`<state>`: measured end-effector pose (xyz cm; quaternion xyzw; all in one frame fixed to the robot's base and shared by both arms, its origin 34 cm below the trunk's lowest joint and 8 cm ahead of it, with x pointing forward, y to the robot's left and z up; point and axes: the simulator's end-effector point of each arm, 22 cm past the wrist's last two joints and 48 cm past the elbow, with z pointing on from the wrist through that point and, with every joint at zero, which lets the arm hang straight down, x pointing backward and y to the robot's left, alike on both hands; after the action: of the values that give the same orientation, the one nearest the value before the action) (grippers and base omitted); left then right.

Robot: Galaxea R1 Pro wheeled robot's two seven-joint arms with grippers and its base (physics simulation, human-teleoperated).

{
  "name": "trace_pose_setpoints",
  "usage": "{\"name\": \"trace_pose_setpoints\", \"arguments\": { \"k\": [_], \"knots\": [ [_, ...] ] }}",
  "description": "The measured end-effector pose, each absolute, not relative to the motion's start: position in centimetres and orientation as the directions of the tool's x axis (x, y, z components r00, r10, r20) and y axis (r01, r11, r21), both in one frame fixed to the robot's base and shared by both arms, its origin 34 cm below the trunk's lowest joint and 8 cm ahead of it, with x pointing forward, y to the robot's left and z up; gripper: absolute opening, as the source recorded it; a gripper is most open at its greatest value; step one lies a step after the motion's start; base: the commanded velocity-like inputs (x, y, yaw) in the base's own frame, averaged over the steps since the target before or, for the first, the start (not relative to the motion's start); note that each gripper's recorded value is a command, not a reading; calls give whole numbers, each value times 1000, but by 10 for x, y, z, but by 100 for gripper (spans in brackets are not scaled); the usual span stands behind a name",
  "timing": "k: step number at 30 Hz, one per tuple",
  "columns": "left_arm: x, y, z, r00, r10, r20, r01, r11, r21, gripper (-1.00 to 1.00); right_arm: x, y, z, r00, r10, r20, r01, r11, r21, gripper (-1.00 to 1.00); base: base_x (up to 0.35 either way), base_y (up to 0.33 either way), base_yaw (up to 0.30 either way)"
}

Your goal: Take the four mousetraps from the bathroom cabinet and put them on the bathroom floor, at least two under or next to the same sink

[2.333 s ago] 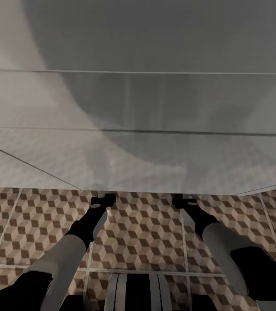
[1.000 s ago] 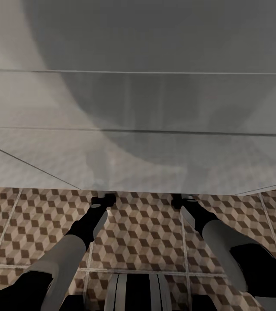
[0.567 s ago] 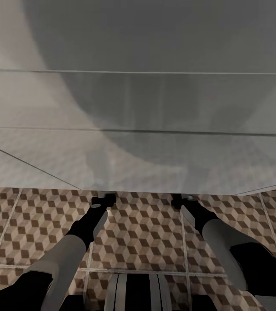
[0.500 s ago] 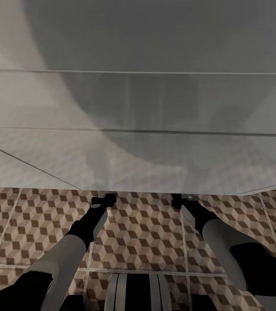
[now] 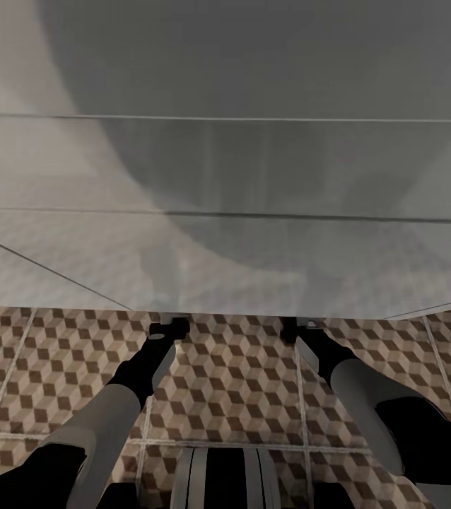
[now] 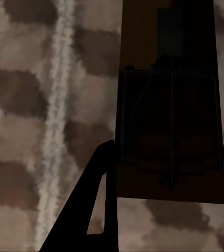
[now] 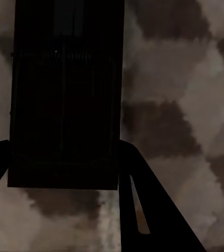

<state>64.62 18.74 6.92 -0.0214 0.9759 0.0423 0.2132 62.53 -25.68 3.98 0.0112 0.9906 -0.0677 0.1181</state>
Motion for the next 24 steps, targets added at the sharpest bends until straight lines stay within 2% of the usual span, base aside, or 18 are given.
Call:
{"name": "trace_pose_setpoints", "arguments": {
  "k": [1,24],
  "knots": [
    [646,187,69,-908,-24,-418,-60,996,73,-100,625,-257,40,-972,7,-236,39,991,-131,100,0,0,0],
    [647,187,69,-908,-25,-418,-61,996,71,-100,618,-257,37,-975,18,-221,48,991,-128,100,0,0,0]
  ]
}}
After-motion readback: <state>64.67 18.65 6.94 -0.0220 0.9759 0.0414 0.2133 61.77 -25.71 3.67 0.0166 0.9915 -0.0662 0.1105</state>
